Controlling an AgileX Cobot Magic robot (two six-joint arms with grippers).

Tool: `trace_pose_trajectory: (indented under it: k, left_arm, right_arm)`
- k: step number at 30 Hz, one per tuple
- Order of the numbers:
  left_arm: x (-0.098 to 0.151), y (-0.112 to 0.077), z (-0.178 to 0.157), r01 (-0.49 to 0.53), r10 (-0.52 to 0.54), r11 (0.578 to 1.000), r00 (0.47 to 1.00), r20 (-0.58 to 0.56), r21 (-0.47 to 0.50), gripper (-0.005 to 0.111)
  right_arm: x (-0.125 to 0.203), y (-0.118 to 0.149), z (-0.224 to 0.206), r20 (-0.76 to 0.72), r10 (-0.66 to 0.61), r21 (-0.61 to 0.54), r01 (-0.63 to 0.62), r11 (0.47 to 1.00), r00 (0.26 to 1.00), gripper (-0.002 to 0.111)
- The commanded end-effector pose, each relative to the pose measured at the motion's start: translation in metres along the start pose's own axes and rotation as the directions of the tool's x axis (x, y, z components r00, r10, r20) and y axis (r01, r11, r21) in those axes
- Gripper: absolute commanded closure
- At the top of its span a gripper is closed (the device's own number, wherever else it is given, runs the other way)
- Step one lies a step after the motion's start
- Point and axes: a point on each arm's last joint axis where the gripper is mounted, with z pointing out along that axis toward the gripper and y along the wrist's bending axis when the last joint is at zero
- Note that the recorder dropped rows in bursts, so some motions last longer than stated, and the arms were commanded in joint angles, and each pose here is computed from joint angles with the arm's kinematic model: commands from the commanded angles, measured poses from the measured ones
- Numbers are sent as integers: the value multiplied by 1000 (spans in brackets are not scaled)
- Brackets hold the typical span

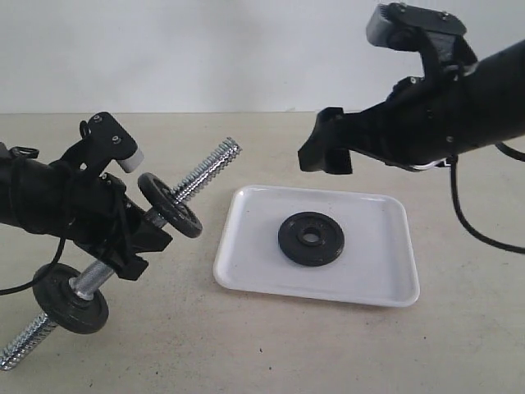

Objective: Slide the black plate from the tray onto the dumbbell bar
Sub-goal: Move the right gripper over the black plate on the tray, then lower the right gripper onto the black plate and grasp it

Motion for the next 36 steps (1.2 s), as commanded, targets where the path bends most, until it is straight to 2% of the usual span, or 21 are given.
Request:
trace_pose_trajectory:
  k: [1, 5, 12, 18, 22, 30, 36]
  left_arm:
    - [-17, 3, -14, 33, -29, 998, 996, 86, -51, 102]
    - [-16, 5, -14, 29, -24, 997, 997, 75, -74, 102]
    - [-16, 6, -14, 33, -27, 996, 997, 75, -86, 102]
    - [-16, 6, -14, 33, -27, 996, 997, 75, -86, 102]
    - [-16, 7, -14, 33, -27, 996, 997, 75, -88, 102]
    - [-16, 6, -14, 33, -27, 996, 997, 75, -86, 102]
    - [-16, 6, -14, 33, -27, 996, 997, 75, -86, 102]
  right_arm:
    - [-17, 2, 19, -12, 77, 7, -77, 997, 997, 3]
    - [-21, -2, 41, -53, 120, 18, -119, 993, 991, 3]
    - [-1, -19, 86, -159, 191, 96, -177, 980, 969, 3]
    - [4, -29, 104, -151, 278, 170, -252, 953, 949, 3]
    - [3, -34, 114, -158, 290, 224, -252, 941, 944, 3]
    - [3, -14, 138, -169, 242, 192, -209, 959, 955, 3]
    - [4, -11, 139, -163, 237, 195, -204, 959, 958, 3]
